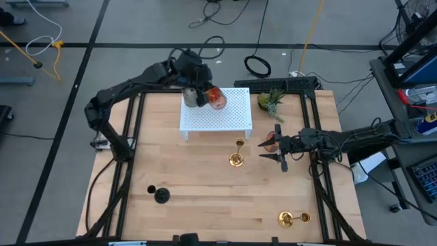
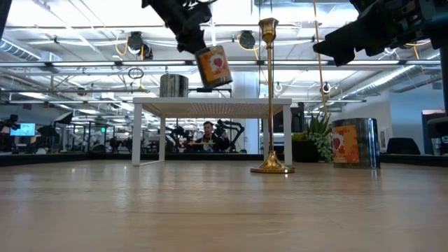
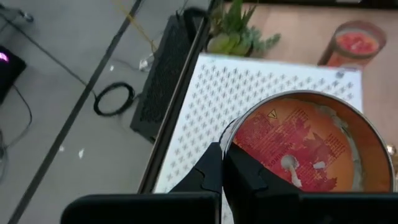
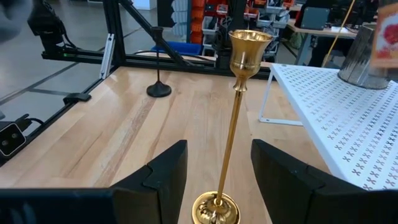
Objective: Pick & Place candle stick holders
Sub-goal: Put the bottom orange scented candle on the shelf aligned with the other scented candle, then put the orange scented candle on the shelf aligned with the other scented candles
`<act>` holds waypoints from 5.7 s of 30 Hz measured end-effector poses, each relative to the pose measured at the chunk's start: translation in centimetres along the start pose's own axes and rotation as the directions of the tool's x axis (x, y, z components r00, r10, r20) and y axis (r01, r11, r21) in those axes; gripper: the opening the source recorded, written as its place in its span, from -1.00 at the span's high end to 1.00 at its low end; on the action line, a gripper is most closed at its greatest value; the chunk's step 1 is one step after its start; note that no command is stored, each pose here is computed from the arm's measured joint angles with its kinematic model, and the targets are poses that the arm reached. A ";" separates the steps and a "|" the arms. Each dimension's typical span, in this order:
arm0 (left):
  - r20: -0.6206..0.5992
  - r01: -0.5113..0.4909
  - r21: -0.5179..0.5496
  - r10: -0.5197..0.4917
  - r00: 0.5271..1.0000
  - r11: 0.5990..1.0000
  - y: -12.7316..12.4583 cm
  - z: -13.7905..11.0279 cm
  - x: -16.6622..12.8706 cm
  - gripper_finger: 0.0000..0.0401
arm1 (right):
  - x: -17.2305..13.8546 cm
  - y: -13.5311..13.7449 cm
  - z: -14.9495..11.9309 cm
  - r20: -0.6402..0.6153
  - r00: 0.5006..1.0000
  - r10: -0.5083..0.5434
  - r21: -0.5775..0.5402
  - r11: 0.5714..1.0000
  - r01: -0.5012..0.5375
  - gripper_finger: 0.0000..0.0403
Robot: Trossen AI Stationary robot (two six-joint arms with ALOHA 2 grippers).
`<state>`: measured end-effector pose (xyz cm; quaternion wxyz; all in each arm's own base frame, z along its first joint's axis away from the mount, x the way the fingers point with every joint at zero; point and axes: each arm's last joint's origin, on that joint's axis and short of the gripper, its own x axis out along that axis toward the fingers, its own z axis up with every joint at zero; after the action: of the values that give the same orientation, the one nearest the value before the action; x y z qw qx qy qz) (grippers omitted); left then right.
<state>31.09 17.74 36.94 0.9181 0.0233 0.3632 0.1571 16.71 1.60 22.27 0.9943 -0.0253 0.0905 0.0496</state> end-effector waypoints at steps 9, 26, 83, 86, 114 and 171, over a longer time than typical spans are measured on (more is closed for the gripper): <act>-0.015 -0.009 0.003 0.009 1.000 1.000 1.1 -0.4 1.9 0.99 | 0.0 0.0 0.0 -0.001 1.000 0.000 0.002 1.000 0.000 0.12; -0.077 -0.030 -0.020 0.028 0.997 0.999 2.8 -1.7 4.9 0.99 | 0.0 0.1 -2.0 0.011 1.000 0.000 0.013 1.000 0.000 0.12; 0.215 0.069 0.135 -0.097 0.972 0.988 -4.9 0.6 -12.6 0.33 | -2.3 -1.1 2.8 -0.440 0.847 -0.298 0.107 0.919 0.379 -0.13; 0.161 0.156 0.134 -0.177 0.971 0.979 -6.0 -0.8 -13.2 0.33 | -2.2 -1.0 2.0 -0.515 0.807 -0.288 0.121 0.908 0.402 -0.13; 0.241 0.344 0.209 -0.390 0.889 0.915 -13.6 -10.2 -6.0 0.33 | -1.1 -0.7 -1.6 -0.804 0.540 -0.248 0.016 0.900 0.436 0.04; 0.218 0.416 0.224 -0.461 0.860 0.882 -16.6 -10.5 -7.0 0.33 | 3.3 0.6 10.4 -0.573 0.819 -0.013 0.176 0.974 0.139 1.00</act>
<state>23.75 -0.87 31.25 0.9644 0.0383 0.2449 -0.0924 21.74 3.11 31.87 0.9203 0.0627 0.3861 -0.0101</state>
